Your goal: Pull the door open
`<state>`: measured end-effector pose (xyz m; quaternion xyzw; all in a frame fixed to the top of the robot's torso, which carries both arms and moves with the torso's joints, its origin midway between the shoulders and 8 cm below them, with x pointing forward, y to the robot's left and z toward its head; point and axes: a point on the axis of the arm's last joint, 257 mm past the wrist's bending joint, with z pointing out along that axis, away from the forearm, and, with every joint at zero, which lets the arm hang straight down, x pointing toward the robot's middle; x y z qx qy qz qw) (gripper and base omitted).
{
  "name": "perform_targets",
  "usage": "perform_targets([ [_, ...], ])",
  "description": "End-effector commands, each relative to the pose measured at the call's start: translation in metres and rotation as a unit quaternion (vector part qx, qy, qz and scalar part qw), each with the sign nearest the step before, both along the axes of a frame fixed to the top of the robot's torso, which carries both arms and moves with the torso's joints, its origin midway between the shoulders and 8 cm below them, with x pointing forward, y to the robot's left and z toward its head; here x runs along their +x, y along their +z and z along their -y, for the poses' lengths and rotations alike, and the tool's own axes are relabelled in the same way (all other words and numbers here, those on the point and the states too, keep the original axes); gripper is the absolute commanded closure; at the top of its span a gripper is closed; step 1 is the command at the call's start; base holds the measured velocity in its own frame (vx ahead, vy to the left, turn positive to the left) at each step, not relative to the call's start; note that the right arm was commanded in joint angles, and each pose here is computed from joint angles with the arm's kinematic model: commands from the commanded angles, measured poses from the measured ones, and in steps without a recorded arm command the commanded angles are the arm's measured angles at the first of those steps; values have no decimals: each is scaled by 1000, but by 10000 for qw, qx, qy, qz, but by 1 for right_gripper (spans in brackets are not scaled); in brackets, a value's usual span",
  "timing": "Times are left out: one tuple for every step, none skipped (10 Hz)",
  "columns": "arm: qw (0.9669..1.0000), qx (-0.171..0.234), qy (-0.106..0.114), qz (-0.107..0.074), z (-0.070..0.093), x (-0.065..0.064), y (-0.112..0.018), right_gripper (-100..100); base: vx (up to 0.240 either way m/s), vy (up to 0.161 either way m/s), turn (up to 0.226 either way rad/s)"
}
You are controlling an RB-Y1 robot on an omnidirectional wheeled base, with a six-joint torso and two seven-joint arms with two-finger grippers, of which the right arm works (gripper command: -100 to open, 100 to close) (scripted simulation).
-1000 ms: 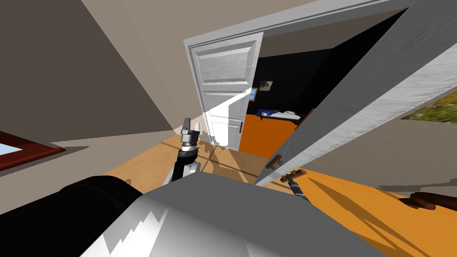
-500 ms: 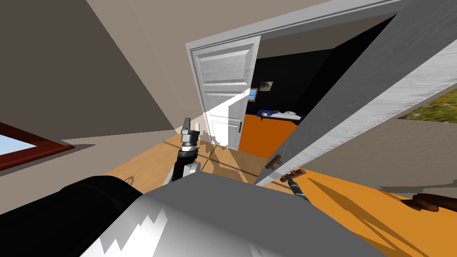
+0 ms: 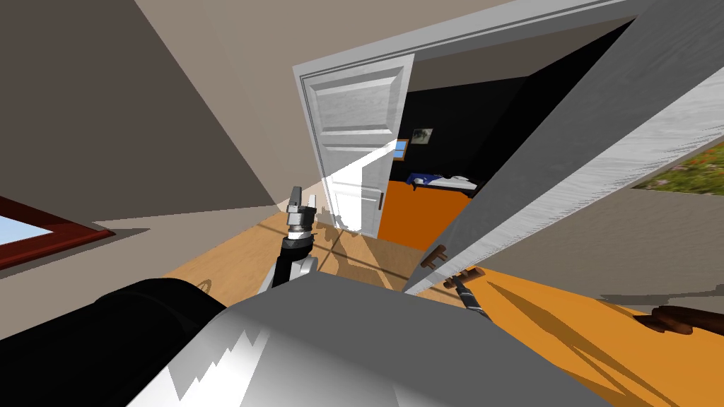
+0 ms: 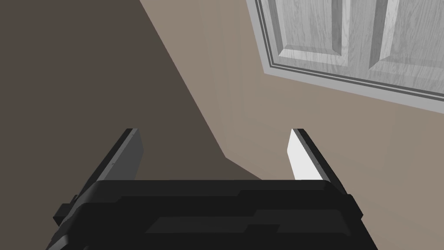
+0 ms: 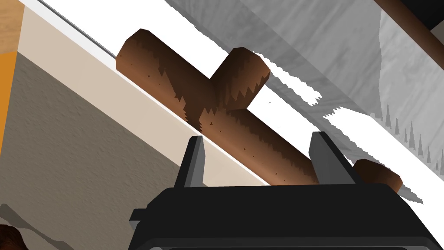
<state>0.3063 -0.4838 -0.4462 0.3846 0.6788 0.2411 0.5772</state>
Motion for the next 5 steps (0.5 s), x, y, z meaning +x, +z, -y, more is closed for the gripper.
perform_targets([
  [9996, 263, -74, 69, -4, 5, 0, 100, -18, -31, 30],
  [9996, 263, -74, 69, -4, 5, 0, 100, -21, -34, 15],
  [9996, 263, -74, 69, -4, 5, 0, 100, -15, -11, 2],
  [9996, 263, -74, 69, -4, 5, 0, 100, 0, 0, 0],
  [9996, 263, -74, 69, -4, 5, 0, 100, 0, 0, 0],
])
